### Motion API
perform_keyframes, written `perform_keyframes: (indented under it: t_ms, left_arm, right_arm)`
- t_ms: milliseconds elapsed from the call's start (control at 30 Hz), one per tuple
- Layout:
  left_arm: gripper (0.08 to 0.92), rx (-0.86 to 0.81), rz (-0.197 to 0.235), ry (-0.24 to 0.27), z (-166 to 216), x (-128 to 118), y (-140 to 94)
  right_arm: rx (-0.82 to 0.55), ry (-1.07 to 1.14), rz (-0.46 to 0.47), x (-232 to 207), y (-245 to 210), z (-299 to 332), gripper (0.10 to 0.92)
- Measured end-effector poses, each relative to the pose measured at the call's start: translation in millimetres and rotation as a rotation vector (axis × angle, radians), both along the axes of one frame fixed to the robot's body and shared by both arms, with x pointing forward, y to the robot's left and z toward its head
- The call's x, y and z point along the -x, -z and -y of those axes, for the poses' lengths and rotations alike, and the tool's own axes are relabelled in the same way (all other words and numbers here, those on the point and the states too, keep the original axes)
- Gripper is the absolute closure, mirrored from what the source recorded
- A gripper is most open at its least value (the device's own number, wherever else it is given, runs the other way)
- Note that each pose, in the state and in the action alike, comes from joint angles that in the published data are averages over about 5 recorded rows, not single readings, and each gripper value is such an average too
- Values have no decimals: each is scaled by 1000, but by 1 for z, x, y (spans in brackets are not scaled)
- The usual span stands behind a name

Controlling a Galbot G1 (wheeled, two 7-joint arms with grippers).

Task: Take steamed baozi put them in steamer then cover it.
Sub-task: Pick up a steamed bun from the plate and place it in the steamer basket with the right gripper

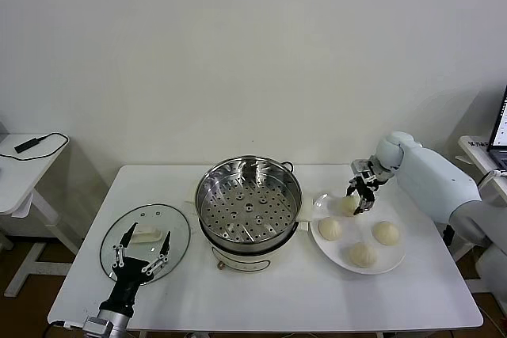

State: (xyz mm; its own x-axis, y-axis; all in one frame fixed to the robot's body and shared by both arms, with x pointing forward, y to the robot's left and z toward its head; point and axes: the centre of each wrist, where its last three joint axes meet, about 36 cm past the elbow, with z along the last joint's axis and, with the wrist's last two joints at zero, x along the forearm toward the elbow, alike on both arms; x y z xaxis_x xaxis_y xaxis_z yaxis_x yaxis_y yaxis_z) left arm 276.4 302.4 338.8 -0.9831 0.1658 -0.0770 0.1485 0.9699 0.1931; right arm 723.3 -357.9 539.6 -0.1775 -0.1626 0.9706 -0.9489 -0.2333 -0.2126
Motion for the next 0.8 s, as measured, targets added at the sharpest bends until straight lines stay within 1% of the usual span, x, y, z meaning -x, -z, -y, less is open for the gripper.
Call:
perform_keyframes:
  t_ms: [333, 467, 633, 800]
  left_arm:
    - [177, 5, 8, 9, 5, 0, -3]
    - [177, 2, 8, 7, 4, 1, -3]
    - [177, -1, 8, 8, 4, 3, -4]
    - [177, -2, 11, 9, 4, 4, -4]
  right_arm:
    - [-8, -366, 154, -1, -126, -80, 344]
    - [10, -524, 201, 6, -164, -125, 350]
    - [39, -695, 219, 19, -184, -180, 352]
    - [65, -823, 214, 28, -182, -225, 353]
